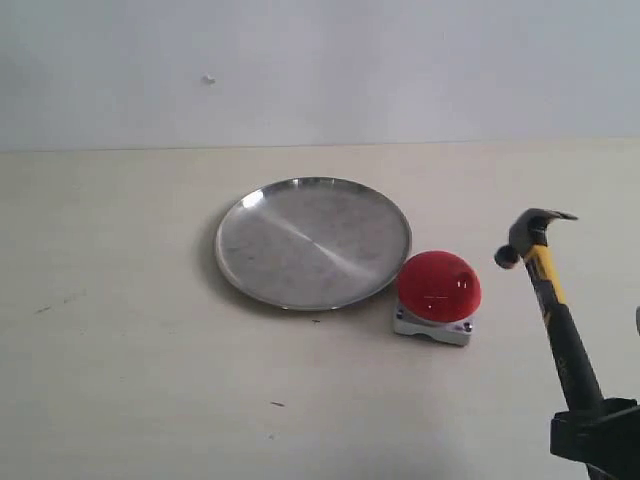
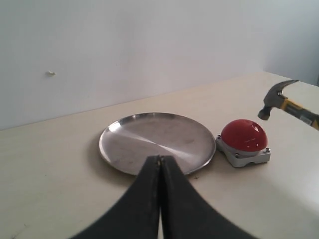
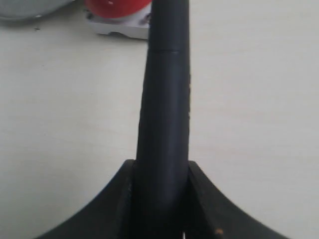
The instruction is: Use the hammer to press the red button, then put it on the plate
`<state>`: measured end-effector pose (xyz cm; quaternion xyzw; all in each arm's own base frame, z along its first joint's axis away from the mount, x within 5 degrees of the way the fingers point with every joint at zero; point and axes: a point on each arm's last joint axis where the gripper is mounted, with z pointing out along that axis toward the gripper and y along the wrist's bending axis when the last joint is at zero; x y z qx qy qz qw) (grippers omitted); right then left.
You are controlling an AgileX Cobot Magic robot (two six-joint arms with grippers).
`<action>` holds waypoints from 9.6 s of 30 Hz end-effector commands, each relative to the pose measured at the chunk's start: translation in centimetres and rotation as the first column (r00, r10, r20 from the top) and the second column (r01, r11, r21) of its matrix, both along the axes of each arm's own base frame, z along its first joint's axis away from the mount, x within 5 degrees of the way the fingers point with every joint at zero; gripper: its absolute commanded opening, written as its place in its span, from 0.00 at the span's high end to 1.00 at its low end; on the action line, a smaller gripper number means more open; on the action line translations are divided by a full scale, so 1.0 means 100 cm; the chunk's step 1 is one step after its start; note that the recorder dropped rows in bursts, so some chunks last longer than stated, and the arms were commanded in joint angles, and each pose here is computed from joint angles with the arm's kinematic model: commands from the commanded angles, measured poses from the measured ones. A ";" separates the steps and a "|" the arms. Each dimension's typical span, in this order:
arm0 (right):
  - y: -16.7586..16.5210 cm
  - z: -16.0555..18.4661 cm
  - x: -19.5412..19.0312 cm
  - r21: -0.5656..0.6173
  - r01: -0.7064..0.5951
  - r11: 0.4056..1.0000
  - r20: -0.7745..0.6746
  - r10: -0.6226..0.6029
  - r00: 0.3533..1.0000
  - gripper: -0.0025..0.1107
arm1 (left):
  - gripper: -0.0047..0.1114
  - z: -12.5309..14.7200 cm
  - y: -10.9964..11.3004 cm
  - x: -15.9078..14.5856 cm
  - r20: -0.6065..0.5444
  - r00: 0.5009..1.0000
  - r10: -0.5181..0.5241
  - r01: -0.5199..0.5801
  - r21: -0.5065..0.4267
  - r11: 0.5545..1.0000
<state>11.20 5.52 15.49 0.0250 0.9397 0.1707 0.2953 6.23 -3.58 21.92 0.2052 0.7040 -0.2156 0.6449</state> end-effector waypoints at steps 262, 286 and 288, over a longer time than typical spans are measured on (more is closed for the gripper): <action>-0.068 0.028 -0.060 -0.169 0.481 0.860 0.653 -0.268 0.708 0.98 | 0.96 0.008 0.036 -0.003 0.076 0.865 0.497 -0.486 -0.128 0.865; -0.068 0.028 -0.060 -0.169 0.480 0.861 0.653 -0.267 0.709 0.98 | 0.96 -0.030 0.040 -0.004 -0.090 0.788 0.609 -0.603 0.086 0.793; -0.068 0.028 -0.060 -0.169 0.480 0.861 0.653 -0.267 0.709 0.98 | 0.96 -0.033 0.042 -0.005 -0.102 0.777 0.621 -0.610 0.121 0.783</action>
